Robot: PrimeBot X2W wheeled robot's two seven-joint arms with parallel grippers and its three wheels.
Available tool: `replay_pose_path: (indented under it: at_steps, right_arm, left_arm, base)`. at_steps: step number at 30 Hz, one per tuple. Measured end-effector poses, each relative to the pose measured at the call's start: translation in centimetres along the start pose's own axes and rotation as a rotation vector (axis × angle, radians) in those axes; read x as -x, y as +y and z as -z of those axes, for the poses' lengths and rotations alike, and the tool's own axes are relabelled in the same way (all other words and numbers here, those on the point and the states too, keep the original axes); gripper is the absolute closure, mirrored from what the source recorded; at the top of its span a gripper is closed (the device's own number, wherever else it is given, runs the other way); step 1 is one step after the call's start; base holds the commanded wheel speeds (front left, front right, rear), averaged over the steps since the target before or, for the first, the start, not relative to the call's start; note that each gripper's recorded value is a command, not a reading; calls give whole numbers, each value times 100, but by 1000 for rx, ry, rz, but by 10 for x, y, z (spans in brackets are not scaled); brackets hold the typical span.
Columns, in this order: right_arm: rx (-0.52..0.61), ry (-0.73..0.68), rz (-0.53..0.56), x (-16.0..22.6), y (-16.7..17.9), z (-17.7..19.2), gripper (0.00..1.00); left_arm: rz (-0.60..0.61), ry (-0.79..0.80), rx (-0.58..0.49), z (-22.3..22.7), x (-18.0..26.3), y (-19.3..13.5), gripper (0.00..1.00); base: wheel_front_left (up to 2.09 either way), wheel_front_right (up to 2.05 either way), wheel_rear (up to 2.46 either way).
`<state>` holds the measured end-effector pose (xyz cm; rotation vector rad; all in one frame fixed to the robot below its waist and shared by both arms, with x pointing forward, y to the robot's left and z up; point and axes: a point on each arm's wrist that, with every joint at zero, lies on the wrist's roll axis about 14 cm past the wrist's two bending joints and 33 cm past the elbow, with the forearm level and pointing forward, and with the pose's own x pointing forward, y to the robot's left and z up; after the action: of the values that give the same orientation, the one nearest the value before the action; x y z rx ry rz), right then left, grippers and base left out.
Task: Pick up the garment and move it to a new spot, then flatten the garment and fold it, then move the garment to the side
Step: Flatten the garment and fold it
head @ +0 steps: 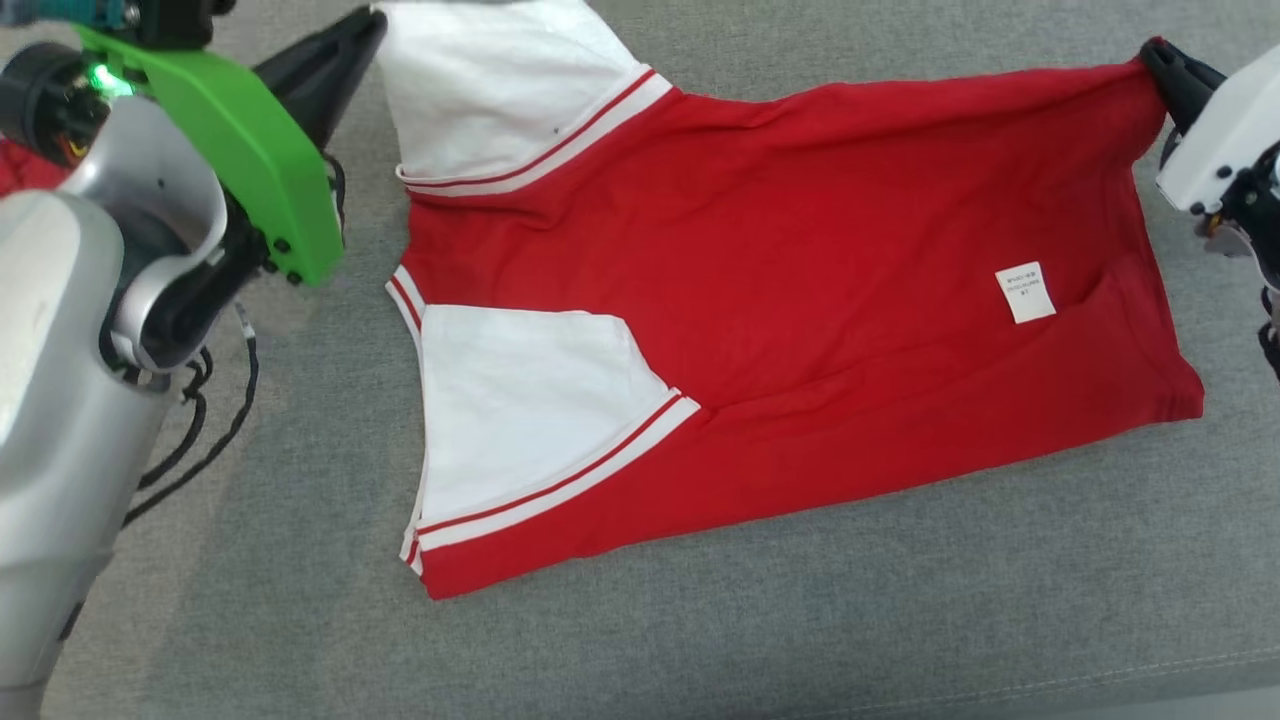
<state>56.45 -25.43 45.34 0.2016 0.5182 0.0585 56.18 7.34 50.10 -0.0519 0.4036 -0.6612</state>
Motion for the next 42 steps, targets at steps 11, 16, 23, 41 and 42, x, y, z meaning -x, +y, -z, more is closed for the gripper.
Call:
replay_pose_path:
  at_steps: [11, 16, 23, 41, 42]
  right_arm:
    - [5, -15, -2, 22, -11, 12, 100]
    - [3, -6, -7, 33, -11, 24, 100]
    - [14, 14, -7, 51, -13, 43, 100]
    - [-31, 136, 32, 64, -26, 101, 100]
    - [-32, 142, 34, 64, -26, 103, 100]
  left_arm:
    - [-1, 10, 95, 21, 56, -21, 100]
    - [-4, -1, 145, 33, 76, -36, 100]
    - [-4, -16, 235, 53, 99, -57, 100]
    - [-64, 74, 337, 120, 118, -80, 100]
    - [-69, 87, 334, 125, 119, -80, 100]
  base:
    - [0, 0, 0]
    - [0, 0, 0]
    - [0, 0, 0]
    - [0, 0, 0]
    - [0, 0, 0]
